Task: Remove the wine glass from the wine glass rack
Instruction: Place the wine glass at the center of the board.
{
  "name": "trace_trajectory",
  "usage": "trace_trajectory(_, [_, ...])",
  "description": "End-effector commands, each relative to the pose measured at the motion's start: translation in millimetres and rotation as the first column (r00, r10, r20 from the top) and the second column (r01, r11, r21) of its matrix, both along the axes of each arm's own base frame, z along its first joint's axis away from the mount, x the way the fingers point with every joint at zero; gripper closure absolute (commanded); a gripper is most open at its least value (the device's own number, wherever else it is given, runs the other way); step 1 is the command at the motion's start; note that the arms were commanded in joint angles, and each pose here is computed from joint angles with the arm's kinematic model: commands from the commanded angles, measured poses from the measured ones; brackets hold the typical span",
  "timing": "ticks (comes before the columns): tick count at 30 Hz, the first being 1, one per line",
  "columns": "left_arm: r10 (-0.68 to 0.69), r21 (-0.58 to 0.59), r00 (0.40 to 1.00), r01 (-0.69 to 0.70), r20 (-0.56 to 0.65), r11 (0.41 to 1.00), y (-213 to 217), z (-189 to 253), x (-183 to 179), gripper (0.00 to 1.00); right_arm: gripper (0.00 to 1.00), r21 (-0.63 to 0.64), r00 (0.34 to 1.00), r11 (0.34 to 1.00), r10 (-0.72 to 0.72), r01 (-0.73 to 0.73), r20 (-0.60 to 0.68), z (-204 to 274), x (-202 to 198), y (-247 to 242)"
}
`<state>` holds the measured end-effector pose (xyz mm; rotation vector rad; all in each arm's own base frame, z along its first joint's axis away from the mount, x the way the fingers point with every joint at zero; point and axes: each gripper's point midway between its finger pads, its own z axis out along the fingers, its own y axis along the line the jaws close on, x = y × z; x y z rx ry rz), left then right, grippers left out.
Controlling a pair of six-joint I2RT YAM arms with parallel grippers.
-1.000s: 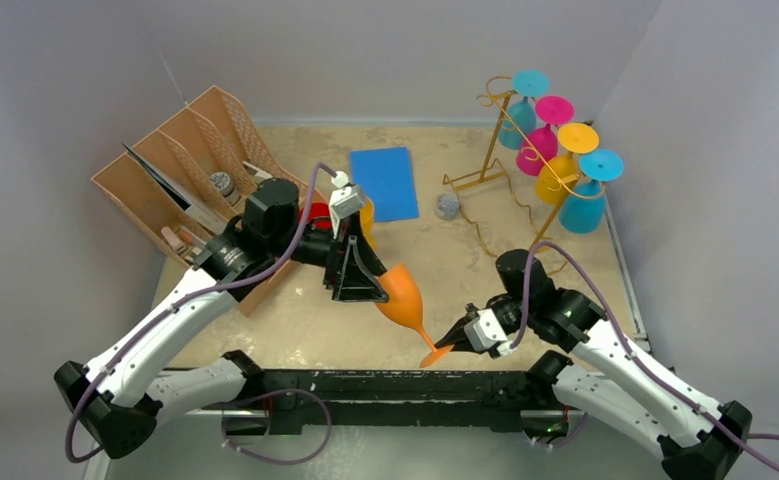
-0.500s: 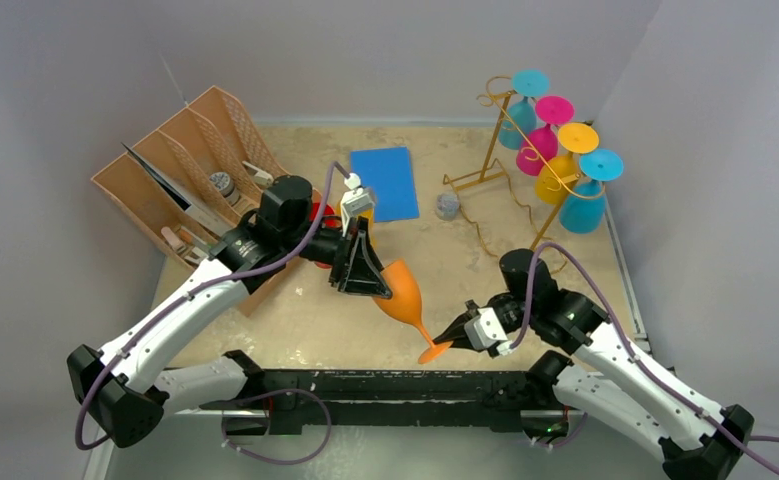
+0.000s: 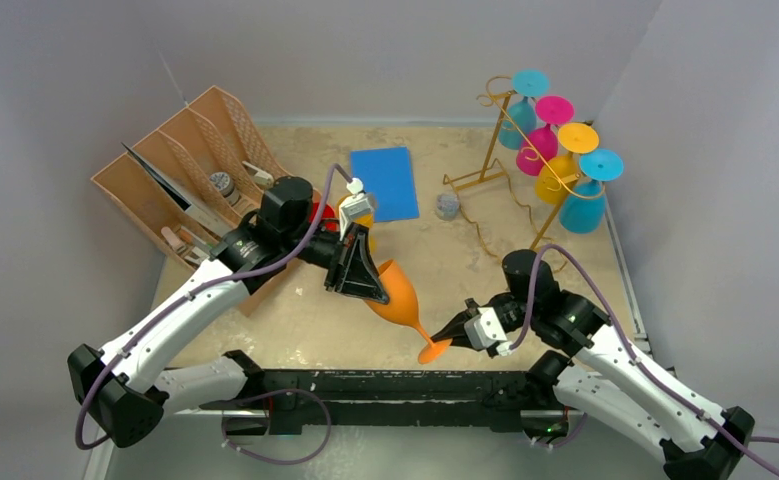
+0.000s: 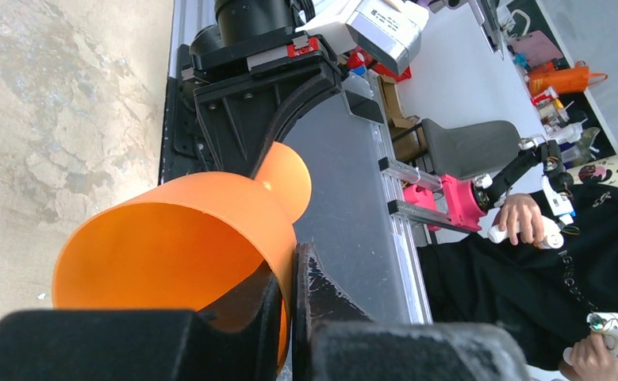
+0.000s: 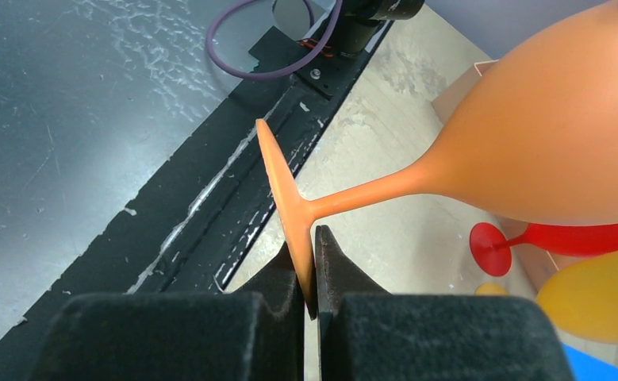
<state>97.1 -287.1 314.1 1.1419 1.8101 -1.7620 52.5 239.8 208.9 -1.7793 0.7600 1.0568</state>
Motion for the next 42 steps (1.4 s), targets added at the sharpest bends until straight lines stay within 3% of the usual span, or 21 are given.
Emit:
trace_trajectory(1, [0.034,-0.012,0.998,-0.033,0.053,0.999,0.0,0.2,4.9,1.00,1.00,0.024,0.999,0.999,-0.023,0.023,0.022,7.7,5.5,2.5])
trace_trajectory(13, [0.034,-0.032,0.997,-0.031,0.074,0.999,3.9,4.6,-0.4,1.00,0.66,0.091,0.999,0.995,0.036,-0.038,0.026,15.5,-4.1,4.5])
trace_trajectory(21, [0.071,-0.013,0.995,-0.071,0.069,0.997,4.3,5.6,3.2,1.00,0.55,0.097,1.000,0.995,0.023,-0.024,0.019,17.4,-3.5,4.4])
trace_trajectory(32, [0.149,0.041,0.985,-0.153,0.082,0.987,9.2,-5.6,9.9,1.00,0.48,0.095,0.999,0.995,-0.028,0.030,-0.025,10.5,10.2,13.4])
trace_trajectory(41, [0.119,0.023,0.990,-0.121,0.076,0.992,7.4,-5.2,7.2,1.00,0.39,0.059,0.995,0.997,-0.040,0.046,-0.090,9.0,6.2,10.3])
trace_trajectory(42, [0.110,0.009,0.991,-0.111,0.071,0.994,6.2,-2.7,6.4,1.00,0.33,0.055,0.995,0.998,-0.038,0.043,-0.095,9.3,4.9,9.5])
